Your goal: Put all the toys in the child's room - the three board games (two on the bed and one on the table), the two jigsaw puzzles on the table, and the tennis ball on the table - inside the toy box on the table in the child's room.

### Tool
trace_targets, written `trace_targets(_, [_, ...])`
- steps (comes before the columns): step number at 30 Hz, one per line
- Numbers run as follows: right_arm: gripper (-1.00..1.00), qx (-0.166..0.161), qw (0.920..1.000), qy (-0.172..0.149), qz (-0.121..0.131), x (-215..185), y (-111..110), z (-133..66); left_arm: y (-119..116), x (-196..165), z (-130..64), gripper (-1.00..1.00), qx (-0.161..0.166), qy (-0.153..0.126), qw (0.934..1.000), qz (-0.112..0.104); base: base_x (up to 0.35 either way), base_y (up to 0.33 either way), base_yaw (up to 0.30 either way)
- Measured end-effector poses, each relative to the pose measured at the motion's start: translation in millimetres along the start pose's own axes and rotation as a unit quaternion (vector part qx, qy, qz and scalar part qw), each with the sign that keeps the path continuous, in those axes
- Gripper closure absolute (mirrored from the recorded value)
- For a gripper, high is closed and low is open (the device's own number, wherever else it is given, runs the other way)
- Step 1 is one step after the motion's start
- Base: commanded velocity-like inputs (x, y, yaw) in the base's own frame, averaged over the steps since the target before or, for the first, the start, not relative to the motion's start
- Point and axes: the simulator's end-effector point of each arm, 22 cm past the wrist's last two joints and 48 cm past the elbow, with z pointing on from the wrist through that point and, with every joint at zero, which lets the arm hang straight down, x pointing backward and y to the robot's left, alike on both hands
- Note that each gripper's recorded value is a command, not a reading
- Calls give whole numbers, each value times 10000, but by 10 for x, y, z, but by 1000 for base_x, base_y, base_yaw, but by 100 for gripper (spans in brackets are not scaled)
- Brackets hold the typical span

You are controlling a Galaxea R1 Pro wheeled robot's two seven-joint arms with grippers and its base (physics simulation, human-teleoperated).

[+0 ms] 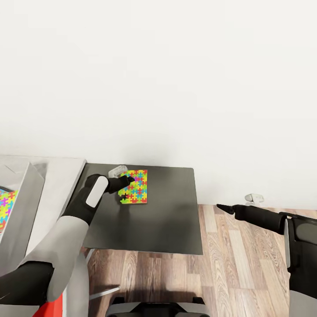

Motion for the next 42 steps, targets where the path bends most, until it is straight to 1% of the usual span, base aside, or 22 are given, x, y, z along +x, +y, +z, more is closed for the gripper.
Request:
trace_targets(12, [-100, 3, 10000, 2, -1, 0, -4, 0, 49, -16, -4, -100, -44, -15, 10000, 14, 59, 0, 0])
trace_targets(37, [-100, -13, 10000, 2, 11, 8, 11, 9, 96, -17, -5, -100, -80, -17, 10000, 20, 4, 0, -1])
trace_targets(42, [-100, -16, 10000, 1, 13, 9, 13, 10, 98, -14, -4, -100, -82, -15, 10000, 20, 0, 0, -85])
